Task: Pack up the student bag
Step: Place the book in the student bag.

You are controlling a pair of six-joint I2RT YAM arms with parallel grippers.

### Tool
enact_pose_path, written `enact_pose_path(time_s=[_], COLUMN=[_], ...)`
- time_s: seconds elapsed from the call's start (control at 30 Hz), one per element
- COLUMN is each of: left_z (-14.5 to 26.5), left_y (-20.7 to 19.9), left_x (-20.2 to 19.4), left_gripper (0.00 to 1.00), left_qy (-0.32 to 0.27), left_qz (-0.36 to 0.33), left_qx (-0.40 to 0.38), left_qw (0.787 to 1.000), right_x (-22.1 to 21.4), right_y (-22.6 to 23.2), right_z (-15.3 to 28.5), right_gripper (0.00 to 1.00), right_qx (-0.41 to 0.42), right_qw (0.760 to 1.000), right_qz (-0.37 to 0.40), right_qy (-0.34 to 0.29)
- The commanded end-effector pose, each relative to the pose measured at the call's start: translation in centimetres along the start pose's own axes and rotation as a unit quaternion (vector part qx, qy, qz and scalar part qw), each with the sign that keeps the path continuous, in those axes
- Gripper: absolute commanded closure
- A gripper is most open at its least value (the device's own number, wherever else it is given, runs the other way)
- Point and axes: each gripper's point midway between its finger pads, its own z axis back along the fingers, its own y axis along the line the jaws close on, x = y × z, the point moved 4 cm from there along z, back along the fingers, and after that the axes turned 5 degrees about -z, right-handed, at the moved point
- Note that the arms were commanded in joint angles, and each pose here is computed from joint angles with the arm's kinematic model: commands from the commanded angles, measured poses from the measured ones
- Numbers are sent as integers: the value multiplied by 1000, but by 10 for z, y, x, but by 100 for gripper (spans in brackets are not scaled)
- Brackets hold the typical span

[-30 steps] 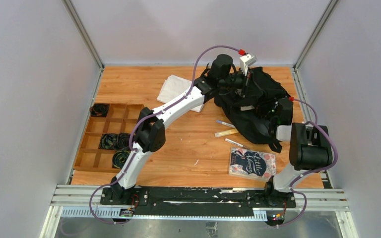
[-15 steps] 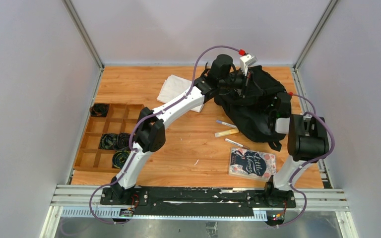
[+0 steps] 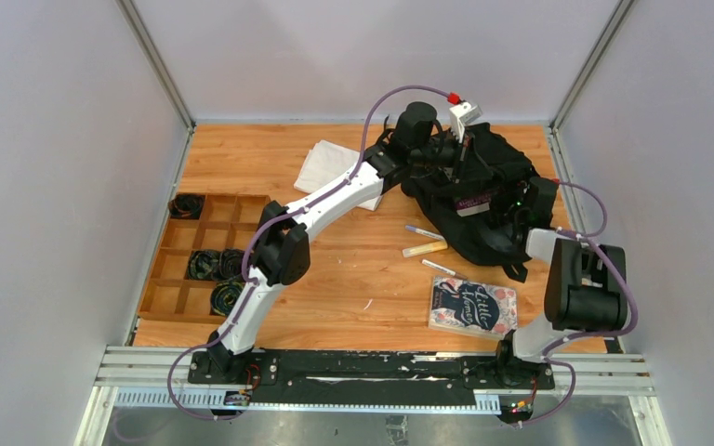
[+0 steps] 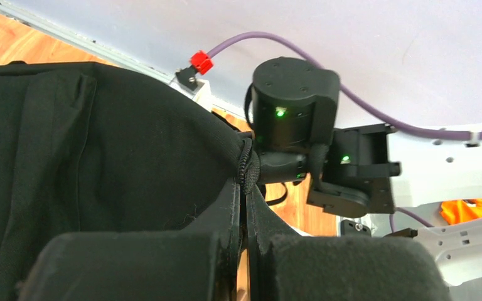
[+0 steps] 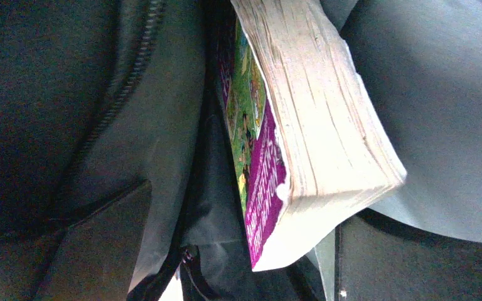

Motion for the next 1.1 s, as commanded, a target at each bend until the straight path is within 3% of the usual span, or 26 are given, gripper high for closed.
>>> enact_pose_path(time_s=[0.0, 0.43, 0.53, 0.63, 0.7, 0.8, 0.83, 0.87, 1.07], left_z=[4, -6, -6, -6, -7, -6, -6, -7, -4], left_y=[-12, 2, 2, 2, 2, 0, -1, -2, -7], left_x=[19, 18, 16, 15, 16, 17, 18, 21, 22], left_gripper=[100, 100, 100, 100, 100, 100, 100, 100, 100], left_qy=[-18, -37, -35, -35, -36, -36, -36, -43, -39], left_qz=[-19, 1, 5, 7, 7, 9, 10, 5, 1], left_qx=[-5, 19, 18, 19, 18, 13, 11, 7, -6], left_qw=[1000, 999, 999, 999, 999, 999, 999, 999, 999], right_x=[7, 13, 13, 12, 12, 12, 12, 12, 15], right_y=[-2, -11, -15, -16, -17, -18, -19, -19, 5], right_z=[25, 58, 59, 60, 61, 60, 59, 58, 50], right_gripper=[5, 4, 8, 20, 47, 78, 95, 100, 100], right_qx=[-30, -109, -113, -113, -113, -107, -106, -98, 50], right_qw=[999, 991, 991, 991, 991, 992, 992, 993, 997], right_qz=[32, 74, 72, 73, 72, 70, 68, 65, 61], right_qy=[-5, 16, 19, 19, 19, 16, 16, 16, 25])
